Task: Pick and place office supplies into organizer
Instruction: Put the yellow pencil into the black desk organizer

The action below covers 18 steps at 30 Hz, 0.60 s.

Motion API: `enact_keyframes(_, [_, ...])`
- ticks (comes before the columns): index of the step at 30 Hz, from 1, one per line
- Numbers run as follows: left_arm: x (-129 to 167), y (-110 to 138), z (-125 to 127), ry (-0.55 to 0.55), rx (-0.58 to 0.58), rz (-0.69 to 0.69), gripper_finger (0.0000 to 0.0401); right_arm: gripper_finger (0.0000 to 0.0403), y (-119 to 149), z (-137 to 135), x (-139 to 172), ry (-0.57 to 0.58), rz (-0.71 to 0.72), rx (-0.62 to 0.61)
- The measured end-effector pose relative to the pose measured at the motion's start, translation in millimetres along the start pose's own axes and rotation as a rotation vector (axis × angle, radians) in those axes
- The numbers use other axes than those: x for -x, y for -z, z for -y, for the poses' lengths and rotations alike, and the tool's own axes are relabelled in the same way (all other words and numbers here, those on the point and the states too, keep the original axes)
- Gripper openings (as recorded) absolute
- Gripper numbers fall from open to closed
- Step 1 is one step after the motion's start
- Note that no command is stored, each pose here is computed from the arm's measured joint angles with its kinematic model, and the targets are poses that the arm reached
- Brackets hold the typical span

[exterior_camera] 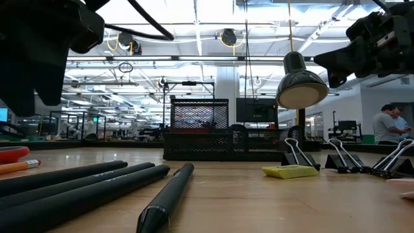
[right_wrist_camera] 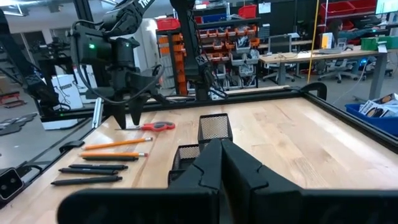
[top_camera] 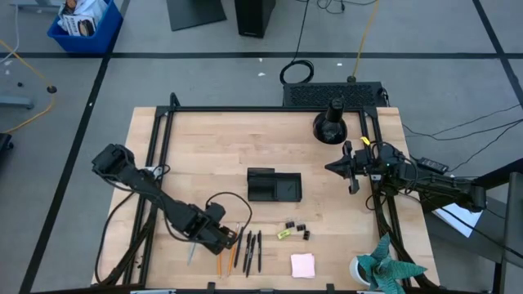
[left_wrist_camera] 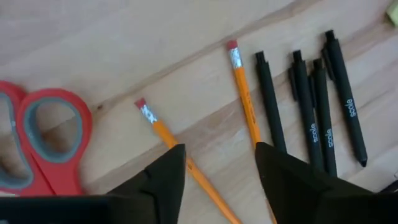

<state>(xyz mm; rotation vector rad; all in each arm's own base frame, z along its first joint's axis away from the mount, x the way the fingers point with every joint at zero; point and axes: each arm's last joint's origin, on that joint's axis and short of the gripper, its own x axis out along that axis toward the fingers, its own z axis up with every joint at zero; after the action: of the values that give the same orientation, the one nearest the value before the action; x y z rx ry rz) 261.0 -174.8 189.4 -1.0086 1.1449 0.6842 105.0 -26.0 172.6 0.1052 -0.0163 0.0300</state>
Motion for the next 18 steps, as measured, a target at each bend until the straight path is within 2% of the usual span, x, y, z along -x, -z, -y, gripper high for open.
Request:
enact_keyframes(5, [-4.0,-0.4,0.2,-0.017,0.011,-0.037,0.0213,0.0004,2.4,0.3,0.0,0.006,-0.023,-0.009])
enact_keyframes(10, [-24.3,4.5,-1.6,-0.096,-0.011,-0.111,0.0214,0.0004,2.7,0.4,0.0,0.007,-0.027,-0.010])
enact_keyframes(18, [-50.3,0.3,-3.6,-0.182,0.005,-0.136,0.0214,0.0004,2.7,0.4,0.0,0.008,-0.026,-0.038])
